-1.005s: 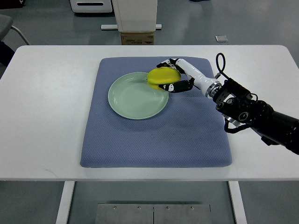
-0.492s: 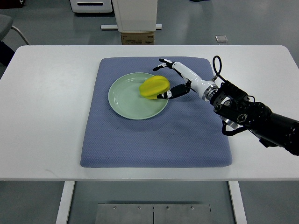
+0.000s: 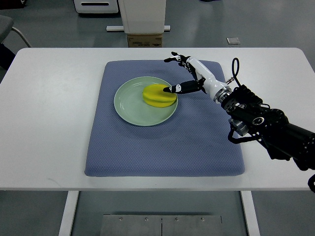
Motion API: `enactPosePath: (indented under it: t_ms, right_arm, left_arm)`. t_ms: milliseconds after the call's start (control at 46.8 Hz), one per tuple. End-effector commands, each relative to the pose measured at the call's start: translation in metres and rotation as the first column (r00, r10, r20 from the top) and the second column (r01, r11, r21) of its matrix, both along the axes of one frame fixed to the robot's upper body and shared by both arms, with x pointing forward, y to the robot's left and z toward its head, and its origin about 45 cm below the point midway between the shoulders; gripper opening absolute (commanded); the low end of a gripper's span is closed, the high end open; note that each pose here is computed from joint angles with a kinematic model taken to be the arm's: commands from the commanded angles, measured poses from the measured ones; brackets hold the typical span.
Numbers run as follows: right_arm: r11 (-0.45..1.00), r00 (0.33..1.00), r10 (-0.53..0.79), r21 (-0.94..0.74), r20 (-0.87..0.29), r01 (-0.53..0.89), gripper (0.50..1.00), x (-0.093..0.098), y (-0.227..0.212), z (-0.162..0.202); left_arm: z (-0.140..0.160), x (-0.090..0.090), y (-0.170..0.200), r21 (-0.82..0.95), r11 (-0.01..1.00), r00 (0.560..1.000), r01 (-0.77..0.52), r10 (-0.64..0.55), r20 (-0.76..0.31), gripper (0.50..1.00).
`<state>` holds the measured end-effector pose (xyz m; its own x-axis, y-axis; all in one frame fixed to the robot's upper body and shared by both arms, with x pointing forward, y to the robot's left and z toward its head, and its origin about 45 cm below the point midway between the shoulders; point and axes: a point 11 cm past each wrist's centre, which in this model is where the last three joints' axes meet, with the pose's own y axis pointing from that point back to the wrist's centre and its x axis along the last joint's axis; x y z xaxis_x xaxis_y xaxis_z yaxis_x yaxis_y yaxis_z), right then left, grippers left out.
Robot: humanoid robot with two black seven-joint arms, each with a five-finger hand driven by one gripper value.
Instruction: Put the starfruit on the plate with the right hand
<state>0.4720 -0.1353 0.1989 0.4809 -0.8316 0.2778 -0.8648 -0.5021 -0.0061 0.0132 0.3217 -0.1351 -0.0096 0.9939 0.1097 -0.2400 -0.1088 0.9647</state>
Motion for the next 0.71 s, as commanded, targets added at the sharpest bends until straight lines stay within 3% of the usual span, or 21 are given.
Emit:
enactPosePath:
  t_ms: [0,364,556,684]
  right_arm:
    - [0.993,0.998,-0.066,0.100,-0.021,0.068,1.000,0.003,-0.008,0.002]
    - [0.898,0.958,-0.263,0.336,-0.111,0.285,1.000,0.006,-0.051,-0.003]
    - [0.707,0.878,-0.416,0.524,-0.237,0.476,1.000,0.008,-0.105,-0.008]
    - [0.639,0.866,-0.412,0.587,-0.283,0.496,1.000,0.002,-0.125,-0.015]
  left_arm:
    - [0.000,0.000,0.000,0.000,1.000,1.000,0.000,0.000,0.000,1.000]
    - [0.000,0.000,0.000,0.000,1.000,1.000,0.000,0.000,0.000,1.000]
    - [0.000,0.000,0.000,0.000,1.000,1.000,0.000,0.000,0.000,1.000]
    - [0.000,0.000,0.000,0.000,1.000,1.000,0.000,0.000,0.000,1.000]
